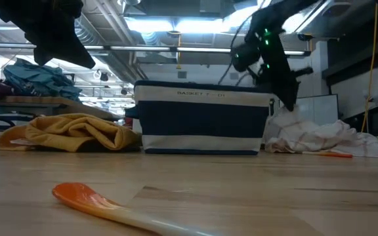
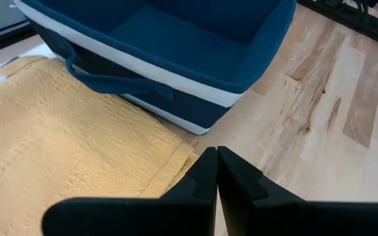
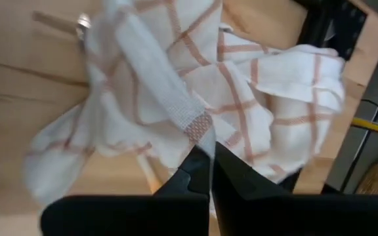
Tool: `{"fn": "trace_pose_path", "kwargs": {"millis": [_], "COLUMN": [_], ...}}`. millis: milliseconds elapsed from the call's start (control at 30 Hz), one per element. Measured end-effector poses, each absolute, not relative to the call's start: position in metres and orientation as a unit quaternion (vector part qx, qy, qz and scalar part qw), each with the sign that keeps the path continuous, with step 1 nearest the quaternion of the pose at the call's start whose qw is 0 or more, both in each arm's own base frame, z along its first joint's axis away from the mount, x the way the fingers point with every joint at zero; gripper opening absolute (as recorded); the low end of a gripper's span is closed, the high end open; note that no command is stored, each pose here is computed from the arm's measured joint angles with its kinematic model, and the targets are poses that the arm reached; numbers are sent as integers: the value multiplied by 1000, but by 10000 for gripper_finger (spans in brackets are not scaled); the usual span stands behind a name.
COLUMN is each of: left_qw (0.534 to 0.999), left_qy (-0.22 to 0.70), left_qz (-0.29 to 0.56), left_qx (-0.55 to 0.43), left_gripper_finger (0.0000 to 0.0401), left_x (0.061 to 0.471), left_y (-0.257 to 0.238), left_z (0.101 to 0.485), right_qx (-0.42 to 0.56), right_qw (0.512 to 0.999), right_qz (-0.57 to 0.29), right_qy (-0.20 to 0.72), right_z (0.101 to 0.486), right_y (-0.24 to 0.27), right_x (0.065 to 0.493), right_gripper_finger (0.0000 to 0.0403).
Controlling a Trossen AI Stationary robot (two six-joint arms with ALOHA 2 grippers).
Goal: Fold towel
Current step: Fold the white pattern towel
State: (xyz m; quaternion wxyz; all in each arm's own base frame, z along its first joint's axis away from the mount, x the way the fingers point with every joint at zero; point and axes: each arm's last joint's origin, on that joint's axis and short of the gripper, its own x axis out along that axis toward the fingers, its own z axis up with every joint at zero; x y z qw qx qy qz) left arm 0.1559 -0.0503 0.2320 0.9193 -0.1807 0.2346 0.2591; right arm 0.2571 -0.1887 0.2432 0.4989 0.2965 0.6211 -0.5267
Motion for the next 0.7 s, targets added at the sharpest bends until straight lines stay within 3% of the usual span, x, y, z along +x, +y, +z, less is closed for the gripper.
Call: {"fn": "trace_pose_path", "kwargs": {"millis": [167, 467, 700], "left_qw": [922, 922, 925], "left_qy": [238, 238, 237], "left_qz": [256, 255, 251], "left_qx": [-169, -165, -159], "left_gripper_finger": [4, 4, 4], "left_x": [156, 156, 157], "left_y": [-50, -50, -51], "left_z": [232, 232, 233], "right_qx": [292, 346, 392], "right_qw": [524, 671, 757], "right_qz": [-525, -487, -424], "right_qy": [604, 439, 305], "right_z": [288, 394, 466], "right_y": [-177, -138, -90], "right_x": [271, 296, 290], "right_gripper_finger": [3, 2, 1]}}
